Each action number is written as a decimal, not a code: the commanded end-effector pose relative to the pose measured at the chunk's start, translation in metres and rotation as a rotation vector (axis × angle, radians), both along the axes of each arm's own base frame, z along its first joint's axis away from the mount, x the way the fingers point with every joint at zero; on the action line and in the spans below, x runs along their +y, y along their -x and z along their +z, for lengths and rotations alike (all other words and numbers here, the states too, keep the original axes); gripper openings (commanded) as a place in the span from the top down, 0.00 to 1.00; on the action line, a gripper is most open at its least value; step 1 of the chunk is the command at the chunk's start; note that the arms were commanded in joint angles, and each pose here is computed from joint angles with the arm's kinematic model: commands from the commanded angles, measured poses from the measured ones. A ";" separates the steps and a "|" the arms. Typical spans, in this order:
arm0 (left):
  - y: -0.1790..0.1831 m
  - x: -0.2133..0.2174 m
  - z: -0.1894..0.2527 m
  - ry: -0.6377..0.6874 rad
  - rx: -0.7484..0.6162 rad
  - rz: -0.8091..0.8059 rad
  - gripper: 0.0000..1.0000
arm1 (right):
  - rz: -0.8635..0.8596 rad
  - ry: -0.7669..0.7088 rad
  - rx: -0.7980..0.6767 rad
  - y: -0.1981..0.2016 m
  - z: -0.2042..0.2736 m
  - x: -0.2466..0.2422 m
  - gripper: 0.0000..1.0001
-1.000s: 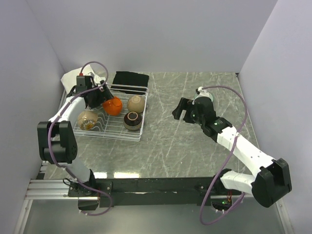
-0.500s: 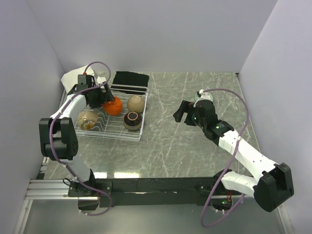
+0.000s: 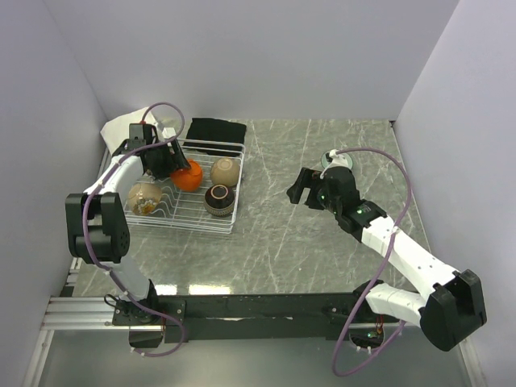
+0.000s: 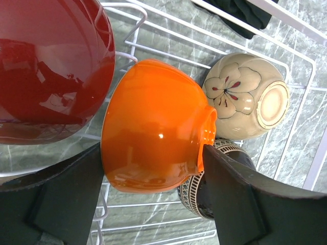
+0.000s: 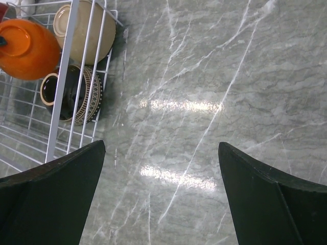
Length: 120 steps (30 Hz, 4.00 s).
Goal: Unload the bowls from the dish rack
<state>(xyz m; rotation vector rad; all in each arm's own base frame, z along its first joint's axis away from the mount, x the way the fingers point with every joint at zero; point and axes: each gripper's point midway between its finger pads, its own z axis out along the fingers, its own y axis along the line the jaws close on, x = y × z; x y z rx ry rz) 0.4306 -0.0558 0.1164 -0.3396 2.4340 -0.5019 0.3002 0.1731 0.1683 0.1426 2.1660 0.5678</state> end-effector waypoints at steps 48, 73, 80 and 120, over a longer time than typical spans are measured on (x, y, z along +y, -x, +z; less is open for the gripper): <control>0.065 -0.174 0.197 -0.557 -0.906 -0.602 0.79 | -0.038 0.026 0.116 -0.011 0.050 -0.048 0.00; 0.166 -0.294 0.109 -1.016 -1.353 -0.834 0.97 | 0.059 0.000 0.435 0.006 0.041 -0.034 0.00; 0.183 -0.295 0.093 -1.088 -1.425 -0.801 0.99 | 0.145 0.036 0.516 0.014 0.027 -0.013 0.00; 0.207 -0.305 0.043 -1.175 -1.334 -0.983 0.41 | 0.353 0.340 0.814 0.029 -0.040 0.016 1.00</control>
